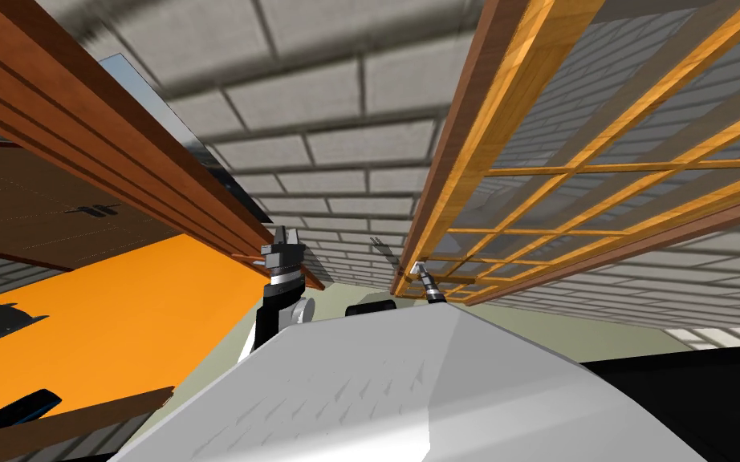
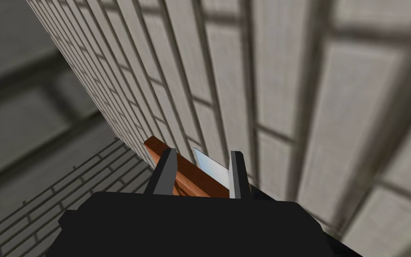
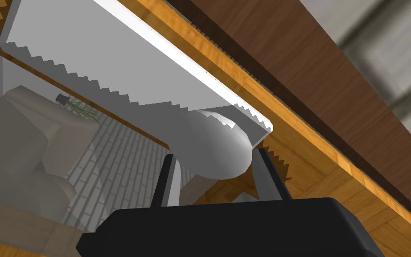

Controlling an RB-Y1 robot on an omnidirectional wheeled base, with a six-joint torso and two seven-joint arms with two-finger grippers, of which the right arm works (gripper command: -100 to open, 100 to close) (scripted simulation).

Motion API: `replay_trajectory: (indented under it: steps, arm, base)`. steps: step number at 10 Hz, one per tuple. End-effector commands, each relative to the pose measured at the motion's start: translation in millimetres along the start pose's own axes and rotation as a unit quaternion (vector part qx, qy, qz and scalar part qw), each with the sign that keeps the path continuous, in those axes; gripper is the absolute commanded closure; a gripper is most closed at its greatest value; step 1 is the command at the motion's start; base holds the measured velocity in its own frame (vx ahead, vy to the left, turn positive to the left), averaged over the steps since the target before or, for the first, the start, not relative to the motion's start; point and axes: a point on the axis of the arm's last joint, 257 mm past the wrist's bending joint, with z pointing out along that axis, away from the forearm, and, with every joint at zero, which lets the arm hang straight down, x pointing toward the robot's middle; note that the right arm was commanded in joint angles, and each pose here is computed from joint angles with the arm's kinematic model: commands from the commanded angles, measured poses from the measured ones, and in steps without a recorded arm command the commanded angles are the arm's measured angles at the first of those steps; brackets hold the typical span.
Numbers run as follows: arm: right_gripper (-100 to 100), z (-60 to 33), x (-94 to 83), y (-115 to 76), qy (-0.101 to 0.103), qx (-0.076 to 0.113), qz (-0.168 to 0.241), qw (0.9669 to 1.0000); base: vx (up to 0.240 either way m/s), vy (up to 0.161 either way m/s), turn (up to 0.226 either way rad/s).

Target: Pull the door open

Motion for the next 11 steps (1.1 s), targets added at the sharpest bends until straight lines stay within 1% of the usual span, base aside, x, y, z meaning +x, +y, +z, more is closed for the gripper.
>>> replay_trajectory:
  steps: [1,2,4,5,6,7,8,9,10,11]
  arm:
    - [100,-0.4,6.6,3.7,0.001,-0.001,0.035,0.9994]
    - [100,-0.4,6.6,3.7,0.001,-0.001,0.039,0.9992]
    - [100,-0.1,0.7,-0.4,-0.01,0.005,0.08,0.9967]
    - [100,-0.1,0.7,-0.4,-0.01,0.005,0.088,0.996]
    - [100,0.0,-2.3,-2.6,-0.016,0.008,0.11,0.9938]
    - [100,0.0,-2.3,-2.6,-0.016,0.008,0.113,0.9934]
    - [100,0.0,-5.4,-4.9,-0.022,0.011,0.138,0.9902]
    - [100,0.0,-5.4,-4.9,-0.022,0.011,0.138,0.9901]
    - [100,0.0,-8.5,-7.3,-0.028,0.013,0.163,0.9862]
    - [100,0.0,-8.5,-7.3,-0.028,0.013,0.164,0.986]
  base:
    - [-0.041,-0.015,0.062]
    - [-0.032,-0.002,0.059]
    - [-0.046,-0.012,0.111]
    - [-0.045,-0.016,0.07]
    - [-0.04,-0.009,0.07]
    - [-0.034,-0.012,0.037]
    - [-0.049,-0.013,0.104]
    - [-0.037,-0.009,0.051]
    - [-0.034,-0.013,0.071]
    - [-0.031,-0.014,0.05]
